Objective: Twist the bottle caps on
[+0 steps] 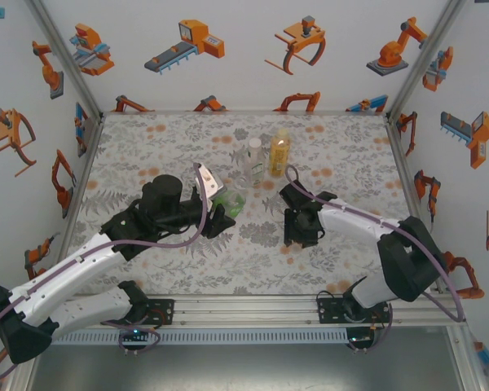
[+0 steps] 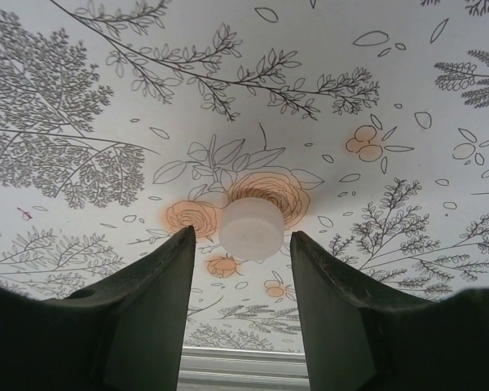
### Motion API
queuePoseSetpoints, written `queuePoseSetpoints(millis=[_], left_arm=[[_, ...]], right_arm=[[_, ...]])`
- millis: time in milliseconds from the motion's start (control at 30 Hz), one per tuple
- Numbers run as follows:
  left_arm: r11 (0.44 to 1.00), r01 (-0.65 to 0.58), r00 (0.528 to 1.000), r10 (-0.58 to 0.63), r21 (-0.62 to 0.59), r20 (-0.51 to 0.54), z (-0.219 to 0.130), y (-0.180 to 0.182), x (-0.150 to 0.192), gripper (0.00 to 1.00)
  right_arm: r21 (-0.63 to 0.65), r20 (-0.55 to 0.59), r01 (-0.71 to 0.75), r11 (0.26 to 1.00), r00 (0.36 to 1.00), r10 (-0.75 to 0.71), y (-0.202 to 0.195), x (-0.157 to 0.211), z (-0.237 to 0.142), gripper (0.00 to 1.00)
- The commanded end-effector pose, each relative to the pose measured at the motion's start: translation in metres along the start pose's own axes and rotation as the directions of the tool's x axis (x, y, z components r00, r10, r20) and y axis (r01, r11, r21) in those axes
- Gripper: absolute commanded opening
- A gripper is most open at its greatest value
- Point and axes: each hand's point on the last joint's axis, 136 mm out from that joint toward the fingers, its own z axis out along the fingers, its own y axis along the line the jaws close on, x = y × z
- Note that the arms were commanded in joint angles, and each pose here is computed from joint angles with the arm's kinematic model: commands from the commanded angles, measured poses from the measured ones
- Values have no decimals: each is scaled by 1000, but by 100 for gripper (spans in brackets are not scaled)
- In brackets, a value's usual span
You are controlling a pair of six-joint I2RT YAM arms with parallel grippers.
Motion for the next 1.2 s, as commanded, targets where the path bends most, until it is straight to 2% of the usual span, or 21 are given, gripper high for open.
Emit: queuePoseSetpoints(millis=[0, 867, 1167], left_arm=[[1000, -3, 1000, 3, 6, 22, -4, -1, -6, 0], [998, 8, 999, -11, 66, 45, 4, -8, -15, 0], [998, 12, 999, -16, 69, 48, 4, -8, -18, 0]], right_arm=[[18, -26, -2, 1000, 1000, 2, -4, 4, 0, 48], [44, -43, -3, 999, 999, 5, -15, 18, 20, 39], [48, -9, 25, 999, 1000, -24, -15, 10, 18, 42]])
